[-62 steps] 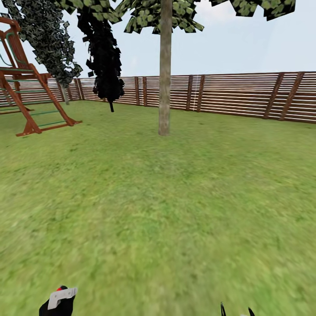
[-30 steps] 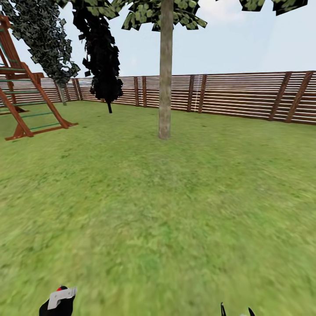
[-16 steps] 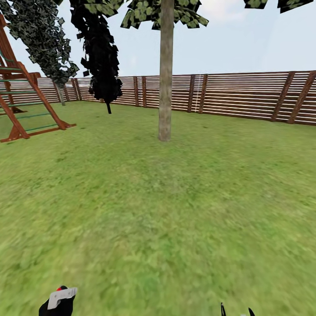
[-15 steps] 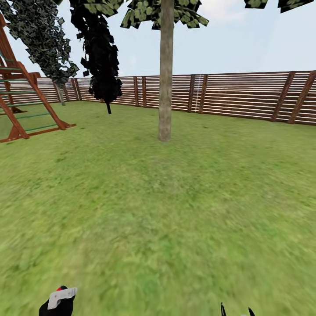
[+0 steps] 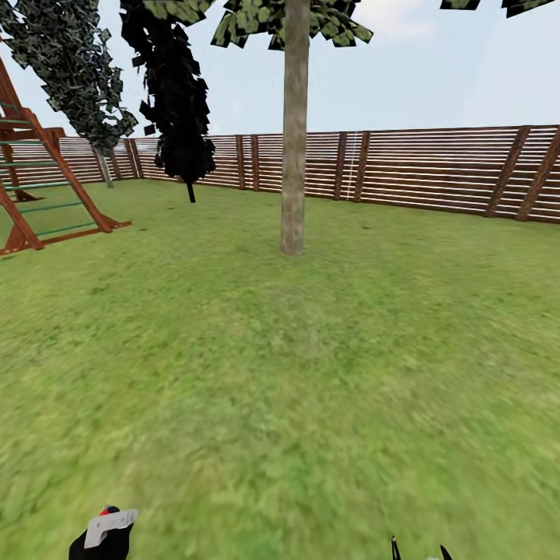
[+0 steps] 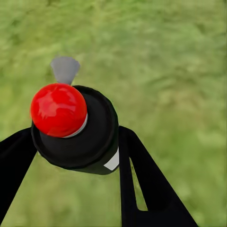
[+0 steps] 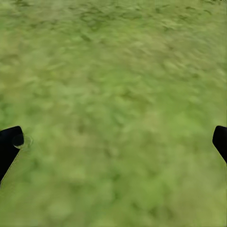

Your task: In the garden, pick up the pesticide atomizer on the floor and spray pesticide onto both trees until each tree trunk is fully covered.

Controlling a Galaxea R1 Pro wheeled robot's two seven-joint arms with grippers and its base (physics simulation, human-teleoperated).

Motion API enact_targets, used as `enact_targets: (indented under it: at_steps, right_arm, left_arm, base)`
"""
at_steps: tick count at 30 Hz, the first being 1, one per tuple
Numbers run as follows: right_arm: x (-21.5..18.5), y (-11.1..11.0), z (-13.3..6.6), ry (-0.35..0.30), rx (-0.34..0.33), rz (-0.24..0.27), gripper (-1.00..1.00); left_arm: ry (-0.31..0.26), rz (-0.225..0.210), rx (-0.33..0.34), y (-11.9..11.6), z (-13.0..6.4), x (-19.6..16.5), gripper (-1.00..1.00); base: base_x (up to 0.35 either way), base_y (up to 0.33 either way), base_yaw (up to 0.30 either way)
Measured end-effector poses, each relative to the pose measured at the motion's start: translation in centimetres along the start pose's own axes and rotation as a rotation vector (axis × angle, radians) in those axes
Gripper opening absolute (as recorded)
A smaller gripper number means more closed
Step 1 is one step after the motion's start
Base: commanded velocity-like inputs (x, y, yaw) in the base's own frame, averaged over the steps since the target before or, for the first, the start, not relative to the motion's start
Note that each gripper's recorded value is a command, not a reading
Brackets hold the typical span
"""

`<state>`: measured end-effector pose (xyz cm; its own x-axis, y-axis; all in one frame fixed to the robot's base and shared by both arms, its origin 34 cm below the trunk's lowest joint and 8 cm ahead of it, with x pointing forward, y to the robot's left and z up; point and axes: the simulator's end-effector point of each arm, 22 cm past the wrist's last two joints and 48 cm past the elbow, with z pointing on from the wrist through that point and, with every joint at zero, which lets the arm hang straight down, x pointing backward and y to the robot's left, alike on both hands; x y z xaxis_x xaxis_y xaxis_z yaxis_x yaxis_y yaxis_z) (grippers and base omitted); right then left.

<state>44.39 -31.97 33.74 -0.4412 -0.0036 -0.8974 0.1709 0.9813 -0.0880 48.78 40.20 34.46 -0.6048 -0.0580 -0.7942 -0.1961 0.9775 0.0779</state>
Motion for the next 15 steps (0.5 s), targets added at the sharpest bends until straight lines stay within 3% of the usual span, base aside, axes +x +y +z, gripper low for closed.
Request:
enact_targets:
  at_steps: [15]
  right_arm:
    - [0.00, -0.01, 0.00, 0.000, 0.000, 0.000, 1.00]
  left_arm:
    - [0.001, 0.001, -0.001, 0.10, 0.00, 0.01, -1.00]
  base:
    - [0.340, 0.000, 0.000]
